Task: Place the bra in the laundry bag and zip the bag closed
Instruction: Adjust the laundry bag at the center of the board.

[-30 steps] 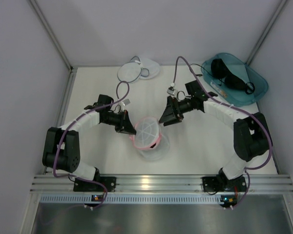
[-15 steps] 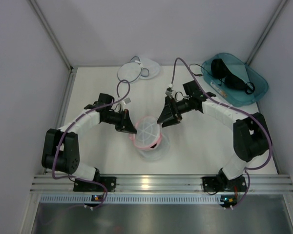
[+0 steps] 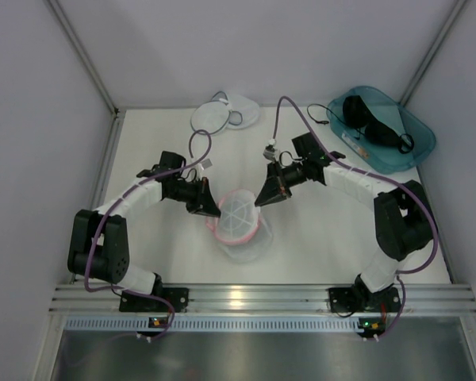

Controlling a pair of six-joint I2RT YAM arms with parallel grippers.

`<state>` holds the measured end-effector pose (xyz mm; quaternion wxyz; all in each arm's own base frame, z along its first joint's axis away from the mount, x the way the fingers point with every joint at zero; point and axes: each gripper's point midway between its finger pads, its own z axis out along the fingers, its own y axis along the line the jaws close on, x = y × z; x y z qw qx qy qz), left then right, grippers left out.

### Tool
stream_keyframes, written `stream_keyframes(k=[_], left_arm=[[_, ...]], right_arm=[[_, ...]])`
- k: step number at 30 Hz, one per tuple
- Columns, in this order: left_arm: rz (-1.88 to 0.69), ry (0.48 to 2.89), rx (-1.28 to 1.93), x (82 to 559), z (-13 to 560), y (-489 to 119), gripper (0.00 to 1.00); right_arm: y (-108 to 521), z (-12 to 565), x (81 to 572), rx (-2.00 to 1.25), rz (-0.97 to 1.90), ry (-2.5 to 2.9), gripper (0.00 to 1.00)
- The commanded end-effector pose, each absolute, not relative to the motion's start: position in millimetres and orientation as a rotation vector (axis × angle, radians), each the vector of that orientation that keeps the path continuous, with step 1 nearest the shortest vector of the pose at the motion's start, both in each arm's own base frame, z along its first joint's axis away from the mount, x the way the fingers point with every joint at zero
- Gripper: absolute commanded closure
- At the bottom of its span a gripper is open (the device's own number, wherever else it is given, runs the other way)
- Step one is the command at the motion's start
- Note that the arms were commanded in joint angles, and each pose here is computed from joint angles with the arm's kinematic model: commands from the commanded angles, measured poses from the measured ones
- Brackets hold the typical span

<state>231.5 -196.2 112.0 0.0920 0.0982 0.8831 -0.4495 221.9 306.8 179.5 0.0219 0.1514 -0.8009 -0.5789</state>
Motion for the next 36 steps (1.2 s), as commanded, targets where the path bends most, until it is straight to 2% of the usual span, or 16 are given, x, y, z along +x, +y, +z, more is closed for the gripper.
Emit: stream_keyframes(k=[1, 8, 10, 14, 17, 19, 21, 24, 27, 28, 30, 36], left_arm=[[-1.304, 2.537, 0.343, 243, 136, -199, 1.0], [-1.158, 2.484, 0.403, 251, 155, -189, 1.0], [-1.034, 2.432, 0.455, 262, 163, -180, 1.0], [-0.767, 2.246, 0.636, 279, 198, -160, 0.62], [-0.547, 2.105, 0.851, 290, 220, -144, 0.52], [-0.477, 2.029, 0.976, 288, 232, -146, 0.49], [-0.396, 1.933, 1.132, 285, 247, -155, 0.49], [-0.292, 1.799, 1.423, 263, 254, -201, 0.51], [-0.255, 1.648, 1.685, 232, 257, -259, 0.51], [-0.278, 1.634, 1.828, 211, 240, -279, 0.51], [-0.25, 1.58, 1.879, 206, 251, -301, 0.52], [-0.038, 1.509, 2.171, 170, 212, -350, 0.57]], right_arm=[[312, 191, 218, 0.557, -1.868, -2.429, 1.0], [300, 190, 226, 0.53, -1.884, -2.48, 1.0], [297, 188, 225, 0.527, -1.88, -2.487, 1.0], [297, 183, 226, 0.508, -1.87, -2.498, 1.0], [298, 182, 229, 0.48, -1.874, -2.489, 1.0], [300, 182, 231, 0.45, -1.862, -2.49, 1.0], [301, 178, 231, 0.39, -1.837, -2.479, 1.0], [303, 176, 232, 0.317, -1.823, -2.447, 1.0], [303, 177, 231, 0.277, -1.809, -2.43, 1.0], [303, 176, 231, 0.268, -1.8, -2.434, 1.0], [301, 174, 229, 0.25, -1.786, -2.436, 1.0], [300, 170, 227, 0.218, -1.769, -2.419, 1.0]])
